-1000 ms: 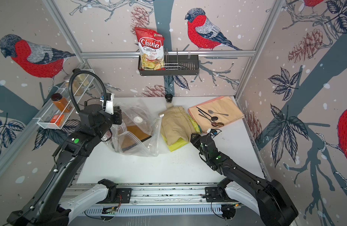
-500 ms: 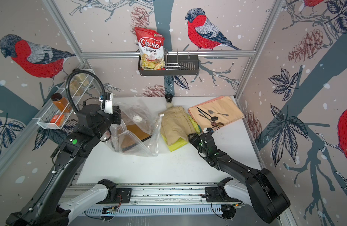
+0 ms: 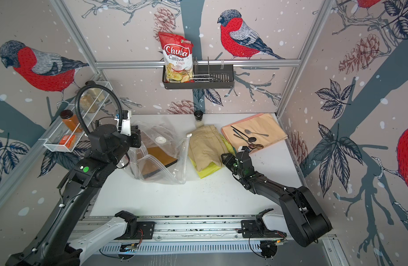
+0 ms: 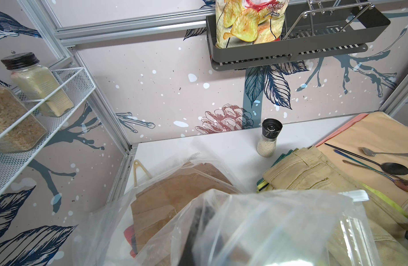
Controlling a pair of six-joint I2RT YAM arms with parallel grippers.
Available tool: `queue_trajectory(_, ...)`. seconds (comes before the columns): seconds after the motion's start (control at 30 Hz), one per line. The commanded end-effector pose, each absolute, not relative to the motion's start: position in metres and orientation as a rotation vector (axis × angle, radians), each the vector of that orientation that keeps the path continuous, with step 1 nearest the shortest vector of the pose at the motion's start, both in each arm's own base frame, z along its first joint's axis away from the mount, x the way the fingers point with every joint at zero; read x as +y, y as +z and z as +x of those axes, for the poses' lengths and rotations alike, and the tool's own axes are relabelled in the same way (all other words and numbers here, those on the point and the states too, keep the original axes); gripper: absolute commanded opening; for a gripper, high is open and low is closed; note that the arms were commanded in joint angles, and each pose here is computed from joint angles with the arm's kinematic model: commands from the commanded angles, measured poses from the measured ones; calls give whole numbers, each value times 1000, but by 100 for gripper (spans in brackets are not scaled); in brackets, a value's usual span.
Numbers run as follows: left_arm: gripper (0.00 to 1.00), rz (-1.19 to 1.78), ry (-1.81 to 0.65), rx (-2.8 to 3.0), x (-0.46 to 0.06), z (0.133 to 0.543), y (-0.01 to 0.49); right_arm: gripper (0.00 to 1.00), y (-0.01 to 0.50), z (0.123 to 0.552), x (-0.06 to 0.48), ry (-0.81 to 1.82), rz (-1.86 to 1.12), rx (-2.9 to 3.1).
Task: Take the trousers out of the vacuum bag
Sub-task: Place the trousers at the center of the board.
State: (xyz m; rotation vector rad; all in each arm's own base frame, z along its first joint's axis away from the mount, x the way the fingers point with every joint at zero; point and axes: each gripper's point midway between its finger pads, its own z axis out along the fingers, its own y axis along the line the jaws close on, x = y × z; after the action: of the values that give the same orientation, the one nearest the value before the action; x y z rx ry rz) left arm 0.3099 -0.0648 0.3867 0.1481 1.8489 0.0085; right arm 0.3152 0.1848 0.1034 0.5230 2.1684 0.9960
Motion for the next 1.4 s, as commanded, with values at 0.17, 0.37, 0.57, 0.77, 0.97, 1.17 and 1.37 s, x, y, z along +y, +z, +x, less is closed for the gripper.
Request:
queue_trajectory(0.17,0,148,29,1846,-62,311,386,55,121,323,194,1061,490,2123)
queue_trajectory(0.37,0,151,29,1849,-63,313,383,55,139,320,199,1053,471,2116)
queue_trajectory(0.57,0,153,27,1846,-64,314,382,56,126,320,193,991,501,2147)
queue_trajectory(0.77,0,152,33,1844,-63,312,384,56,102,319,188,914,517,2202)
queue_trajectory(0.97,0,149,28,1846,-63,312,384,57,89,319,182,857,516,2231)
queue_trajectory(1.17,0,150,26,1849,-64,313,383,58,89,318,169,756,493,2232)
queue_trajectory(1.37,0,151,22,1854,-65,314,381,56,93,323,176,817,415,2230)
